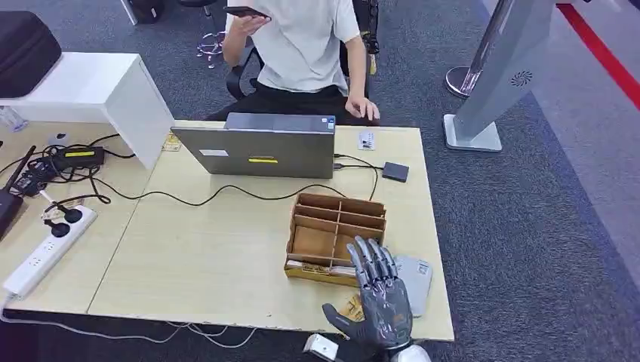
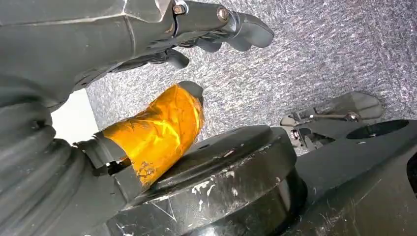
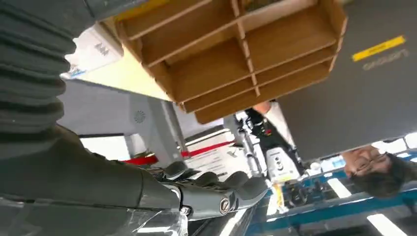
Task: Pass the card to the sensor for recognition and then transmit it.
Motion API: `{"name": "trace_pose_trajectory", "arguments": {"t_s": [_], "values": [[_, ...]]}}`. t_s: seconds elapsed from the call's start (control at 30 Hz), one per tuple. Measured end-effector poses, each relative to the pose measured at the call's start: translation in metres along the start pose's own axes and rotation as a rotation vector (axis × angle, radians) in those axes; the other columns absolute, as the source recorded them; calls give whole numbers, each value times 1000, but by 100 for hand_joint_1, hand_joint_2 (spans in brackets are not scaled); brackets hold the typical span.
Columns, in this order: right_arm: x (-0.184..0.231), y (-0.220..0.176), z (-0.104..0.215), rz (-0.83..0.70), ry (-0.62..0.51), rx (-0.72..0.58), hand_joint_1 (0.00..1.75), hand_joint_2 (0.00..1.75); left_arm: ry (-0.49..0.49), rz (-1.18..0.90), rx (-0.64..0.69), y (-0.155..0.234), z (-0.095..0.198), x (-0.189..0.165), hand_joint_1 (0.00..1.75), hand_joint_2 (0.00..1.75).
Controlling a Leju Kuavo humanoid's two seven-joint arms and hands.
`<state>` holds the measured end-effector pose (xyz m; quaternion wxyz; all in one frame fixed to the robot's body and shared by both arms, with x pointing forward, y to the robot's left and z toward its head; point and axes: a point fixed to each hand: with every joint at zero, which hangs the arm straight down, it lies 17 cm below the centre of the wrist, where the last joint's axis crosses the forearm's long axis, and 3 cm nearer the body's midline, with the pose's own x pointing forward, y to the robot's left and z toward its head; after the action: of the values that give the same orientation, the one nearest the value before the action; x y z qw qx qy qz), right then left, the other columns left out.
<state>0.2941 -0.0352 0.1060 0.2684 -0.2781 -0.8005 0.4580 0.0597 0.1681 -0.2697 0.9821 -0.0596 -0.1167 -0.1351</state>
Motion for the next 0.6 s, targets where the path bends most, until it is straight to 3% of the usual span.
{"name": "trace_pose_trajectory", "arguments": {"t_s": [0.6], "values": [[12, 33, -4, -16, -78, 79, 0, 175, -20, -22, 6, 3, 0, 3, 0, 175]]}}
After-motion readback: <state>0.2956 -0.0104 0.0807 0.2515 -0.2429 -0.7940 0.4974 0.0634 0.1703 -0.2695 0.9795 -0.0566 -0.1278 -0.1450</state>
